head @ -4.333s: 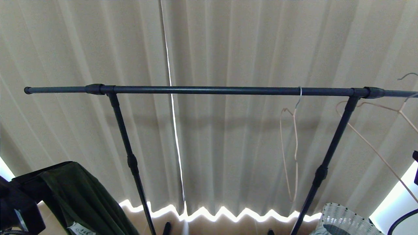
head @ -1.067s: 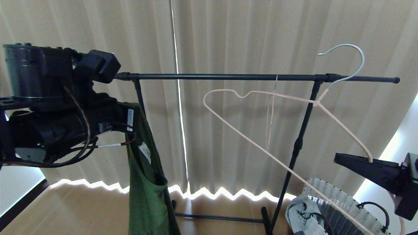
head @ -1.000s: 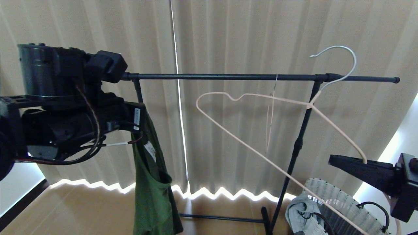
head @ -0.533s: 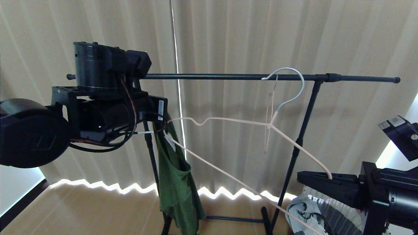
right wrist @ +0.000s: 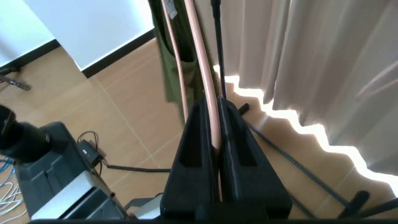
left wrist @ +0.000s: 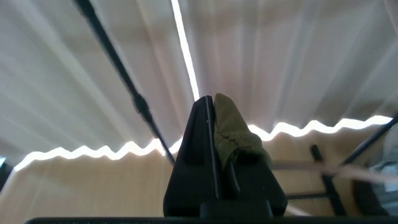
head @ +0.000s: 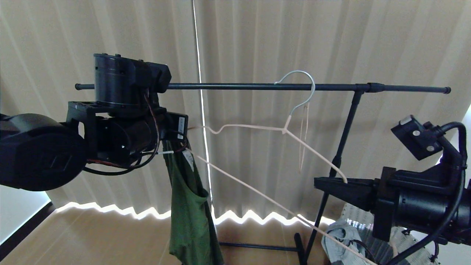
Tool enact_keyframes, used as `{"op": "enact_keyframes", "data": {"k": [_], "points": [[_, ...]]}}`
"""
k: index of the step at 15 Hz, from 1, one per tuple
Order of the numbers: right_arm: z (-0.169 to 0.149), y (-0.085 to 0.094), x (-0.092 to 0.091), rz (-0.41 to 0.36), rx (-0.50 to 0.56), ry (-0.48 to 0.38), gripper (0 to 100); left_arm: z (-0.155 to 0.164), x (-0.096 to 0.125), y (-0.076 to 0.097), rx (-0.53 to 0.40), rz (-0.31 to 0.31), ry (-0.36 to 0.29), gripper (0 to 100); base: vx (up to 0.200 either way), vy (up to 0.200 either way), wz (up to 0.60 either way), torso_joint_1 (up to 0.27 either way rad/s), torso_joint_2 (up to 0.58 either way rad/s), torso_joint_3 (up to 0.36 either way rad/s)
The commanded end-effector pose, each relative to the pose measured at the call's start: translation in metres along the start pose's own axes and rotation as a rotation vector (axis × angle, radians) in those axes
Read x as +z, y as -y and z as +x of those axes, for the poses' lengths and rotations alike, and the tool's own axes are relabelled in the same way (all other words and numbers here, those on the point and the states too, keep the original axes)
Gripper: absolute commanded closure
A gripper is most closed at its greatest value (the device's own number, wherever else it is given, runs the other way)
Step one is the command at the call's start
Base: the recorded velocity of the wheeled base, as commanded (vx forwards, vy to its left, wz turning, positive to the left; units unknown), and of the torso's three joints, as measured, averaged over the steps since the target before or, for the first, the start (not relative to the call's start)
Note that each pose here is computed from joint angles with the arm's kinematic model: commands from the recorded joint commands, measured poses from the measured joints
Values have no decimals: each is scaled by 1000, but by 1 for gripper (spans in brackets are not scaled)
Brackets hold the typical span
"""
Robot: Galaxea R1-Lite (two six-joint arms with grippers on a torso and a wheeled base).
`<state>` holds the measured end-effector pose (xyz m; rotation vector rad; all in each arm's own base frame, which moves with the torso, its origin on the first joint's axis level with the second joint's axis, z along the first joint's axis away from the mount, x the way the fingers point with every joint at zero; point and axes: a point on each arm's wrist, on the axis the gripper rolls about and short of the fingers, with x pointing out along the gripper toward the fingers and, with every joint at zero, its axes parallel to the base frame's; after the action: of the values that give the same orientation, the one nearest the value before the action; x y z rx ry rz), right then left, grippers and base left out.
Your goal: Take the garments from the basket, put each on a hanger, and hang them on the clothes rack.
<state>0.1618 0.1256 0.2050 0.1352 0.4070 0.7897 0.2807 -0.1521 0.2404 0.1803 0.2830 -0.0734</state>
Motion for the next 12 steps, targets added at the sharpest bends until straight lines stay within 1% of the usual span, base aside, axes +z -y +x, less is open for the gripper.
{"op": "enact_keyframes", "data": {"k": [1, 4, 5, 6, 8, 10, 12], "points": [[21, -4, 3, -2, 6, -28, 100, -1, 1, -1, 4, -1, 1, 100, 0, 0, 0, 0, 0, 0], [23, -14, -1, -15, 43, -47, 100, 0, 2, -4, 14, -7, 4, 100, 0, 0, 0, 0, 0, 0], [21, -16, -2, -19, 52, -47, 100, 0, 3, -5, 28, -8, 4, 100, 0, 0, 0, 0, 0, 0], [20, -17, -4, -20, 59, -54, 100, 3, 2, -8, 70, -9, -1, 100, 0, 0, 0, 0, 0, 0], [21, -18, -1, -6, 61, -45, 100, 6, -1, -9, 84, -7, -11, 100, 0, 0, 0, 0, 0, 0], [27, -18, 2, -1, 59, -28, 100, 5, 0, -9, 84, -7, -9, 100, 0, 0, 0, 0, 0, 0], [42, -15, 3, -7, 4, 7, 100, 4, 0, -8, 101, -5, -8, 100, 0, 0, 0, 0, 0, 0]]}}
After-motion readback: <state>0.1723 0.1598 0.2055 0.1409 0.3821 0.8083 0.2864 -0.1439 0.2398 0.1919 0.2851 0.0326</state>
